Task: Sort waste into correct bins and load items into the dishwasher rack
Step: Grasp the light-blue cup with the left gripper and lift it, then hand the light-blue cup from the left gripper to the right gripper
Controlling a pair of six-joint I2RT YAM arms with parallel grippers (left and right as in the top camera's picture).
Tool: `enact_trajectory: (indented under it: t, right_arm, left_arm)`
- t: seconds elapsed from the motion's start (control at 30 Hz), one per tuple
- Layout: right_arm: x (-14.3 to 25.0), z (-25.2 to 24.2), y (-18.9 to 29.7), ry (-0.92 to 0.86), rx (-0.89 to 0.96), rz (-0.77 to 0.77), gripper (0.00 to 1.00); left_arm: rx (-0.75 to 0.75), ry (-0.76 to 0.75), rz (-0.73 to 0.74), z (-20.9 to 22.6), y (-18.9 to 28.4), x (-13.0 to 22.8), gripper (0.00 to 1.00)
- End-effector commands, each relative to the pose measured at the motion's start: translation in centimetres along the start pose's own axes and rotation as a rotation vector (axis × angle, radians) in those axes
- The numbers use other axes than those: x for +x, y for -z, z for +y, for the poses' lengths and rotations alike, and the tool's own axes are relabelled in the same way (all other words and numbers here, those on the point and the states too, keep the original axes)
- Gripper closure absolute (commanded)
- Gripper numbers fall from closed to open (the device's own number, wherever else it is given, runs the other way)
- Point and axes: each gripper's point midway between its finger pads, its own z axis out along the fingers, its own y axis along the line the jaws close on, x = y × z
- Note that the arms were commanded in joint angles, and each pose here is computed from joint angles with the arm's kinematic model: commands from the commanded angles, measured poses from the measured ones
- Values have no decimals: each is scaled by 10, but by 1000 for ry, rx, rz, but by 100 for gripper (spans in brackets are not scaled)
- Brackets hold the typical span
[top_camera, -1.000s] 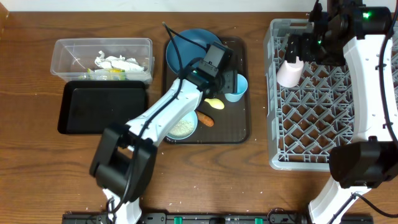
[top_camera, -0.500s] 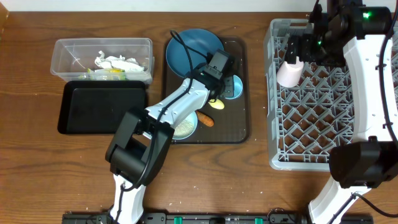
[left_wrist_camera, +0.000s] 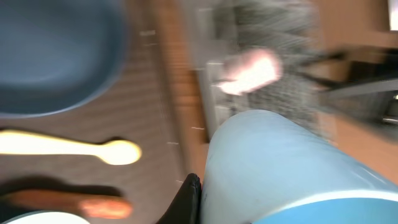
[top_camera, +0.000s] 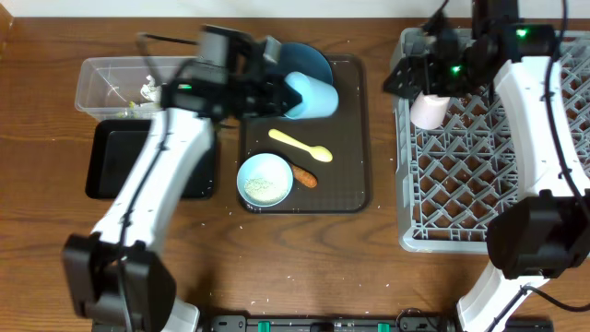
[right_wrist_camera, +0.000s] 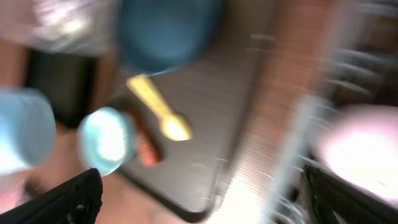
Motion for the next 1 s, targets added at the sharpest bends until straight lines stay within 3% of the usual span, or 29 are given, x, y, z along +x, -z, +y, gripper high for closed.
enact_trajectory:
  t: [0.0, 0.1, 0.23, 0.53, 0.8, 0.97]
  right_arm:
    - [0, 86, 6, 305, -492, -103, 1]
    - [3, 112, 19, 422, -671, -189, 1]
    - [6, 137, 35, 527, -815, -287, 1]
    - [18, 178, 28, 690, -924, -323, 1]
    - [24, 196, 20, 748, -956, -311, 1]
    - [25, 199, 20, 747, -961, -306, 11]
  left_arm:
    - [408, -92, 101, -53, 32, 13, 94]
    - [571, -112, 111, -67, 56, 13, 94]
    - [633, -109, 118, -72, 67, 14, 94]
    - [632, -112, 136, -77, 61, 18, 94]
    - [508, -114, 145, -70, 36, 24, 94]
    - [484, -118, 145, -69, 31, 25, 94]
